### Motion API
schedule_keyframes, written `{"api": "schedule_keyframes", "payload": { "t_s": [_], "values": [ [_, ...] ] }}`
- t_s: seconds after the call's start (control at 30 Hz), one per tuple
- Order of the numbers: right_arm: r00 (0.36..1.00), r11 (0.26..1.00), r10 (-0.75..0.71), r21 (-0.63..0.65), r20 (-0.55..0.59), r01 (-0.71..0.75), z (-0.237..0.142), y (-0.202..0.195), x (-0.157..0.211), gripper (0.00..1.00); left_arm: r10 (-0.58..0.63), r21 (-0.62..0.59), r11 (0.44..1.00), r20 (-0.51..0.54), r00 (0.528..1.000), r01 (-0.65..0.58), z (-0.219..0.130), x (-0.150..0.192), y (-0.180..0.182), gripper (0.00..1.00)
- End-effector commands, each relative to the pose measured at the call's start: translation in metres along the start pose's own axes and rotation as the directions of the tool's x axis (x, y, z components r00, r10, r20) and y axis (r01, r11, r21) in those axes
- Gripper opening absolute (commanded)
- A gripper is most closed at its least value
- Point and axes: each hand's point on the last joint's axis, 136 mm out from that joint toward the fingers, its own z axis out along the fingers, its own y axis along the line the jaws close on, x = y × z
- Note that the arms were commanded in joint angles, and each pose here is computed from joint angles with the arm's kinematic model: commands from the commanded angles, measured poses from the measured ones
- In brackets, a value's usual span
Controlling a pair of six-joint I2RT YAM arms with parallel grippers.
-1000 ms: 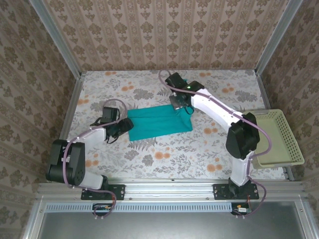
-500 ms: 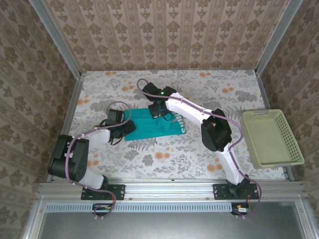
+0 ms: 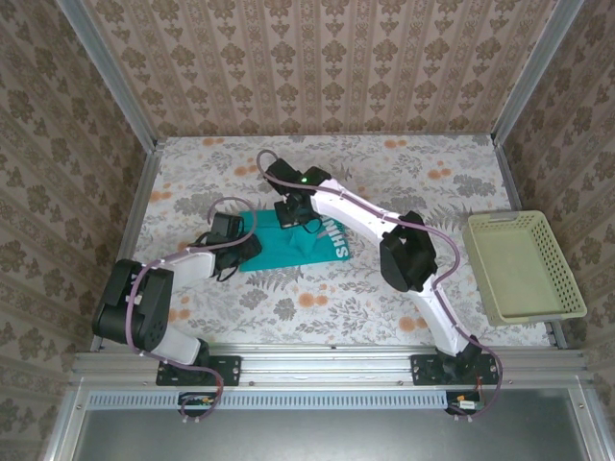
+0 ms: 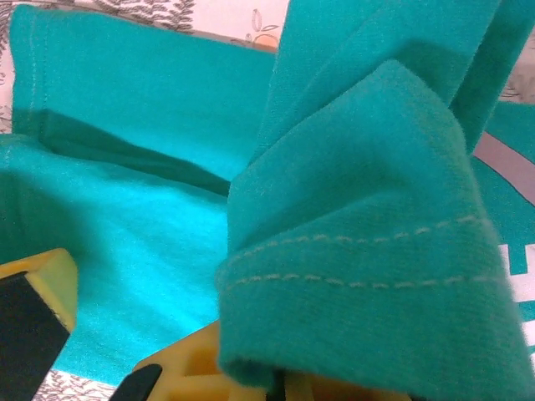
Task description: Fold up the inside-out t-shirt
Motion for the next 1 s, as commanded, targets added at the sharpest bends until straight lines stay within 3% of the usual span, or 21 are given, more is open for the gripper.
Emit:
{"api": "schedule_keyframes", "payload": {
  "t_s": [0.0,0.03,0.1,0.17,0.27,0.43,0.6,0.7,0.8,0.97],
  "values": [
    [1.0,0.999,-0.002,-0.039,-0.027,0.001,0.005,0.018,0.005,0.12,-0.006,0.096,0.995,-0.121,0.993,0.018,0.004,0.034,-0.016,0.52],
    [1.0,0.999,-0.006,-0.042,-0.031,0.004,0.006,0.019,0.005,0.15,-0.011,0.095,0.995,-0.113,0.994,0.021,0.001,0.033,-0.014,0.53],
    [0.999,0.995,-0.029,-0.099,-0.037,0.025,0.004,0.032,0.006,0.3,-0.034,0.088,0.995,-0.094,0.995,0.042,-0.008,0.029,-0.01,0.53],
    [0.998,0.973,-0.051,-0.228,-0.041,0.04,-0.008,0.055,0.004,0.43,-0.1,0.074,0.992,-0.065,0.993,0.105,-0.022,0.023,0.001,0.54],
    [0.998,0.962,-0.052,-0.266,0.024,0.056,-0.04,0.06,-0.008,0.54,-0.175,0.047,0.984,0.03,0.984,0.174,-0.049,0.013,0.023,0.59],
    [0.986,0.968,0.003,-0.25,0.167,0.039,-0.095,0.033,-0.023,0.58,-0.143,0.023,0.99,0.109,0.984,0.142,-0.085,0.001,0.031,0.61],
    [0.965,0.98,0.126,-0.18,0.231,-0.085,-0.107,-0.033,-0.015,0.58,-0.002,-0.01,1.0,0.099,0.995,0.003,-0.102,-0.009,0.004,0.62],
    [0.95,0.978,0.202,-0.095,0.239,-0.185,-0.093,-0.081,-0.005,0.57,0.071,-0.007,0.997,0.11,0.991,-0.071,-0.105,-0.013,-0.023,0.62],
    [0.96,0.981,0.182,0.034,0.211,-0.193,-0.064,-0.106,0.005,0.58,0.057,0.014,0.998,0.108,0.992,-0.059,-0.099,-0.015,-0.032,0.62],
    [0.987,0.988,0.096,0.111,0.126,-0.11,-0.006,-0.094,0.008,0.59,0.04,0.004,0.999,0.122,0.992,-0.041,-0.101,-0.013,-0.025,0.63]
  ]
}}
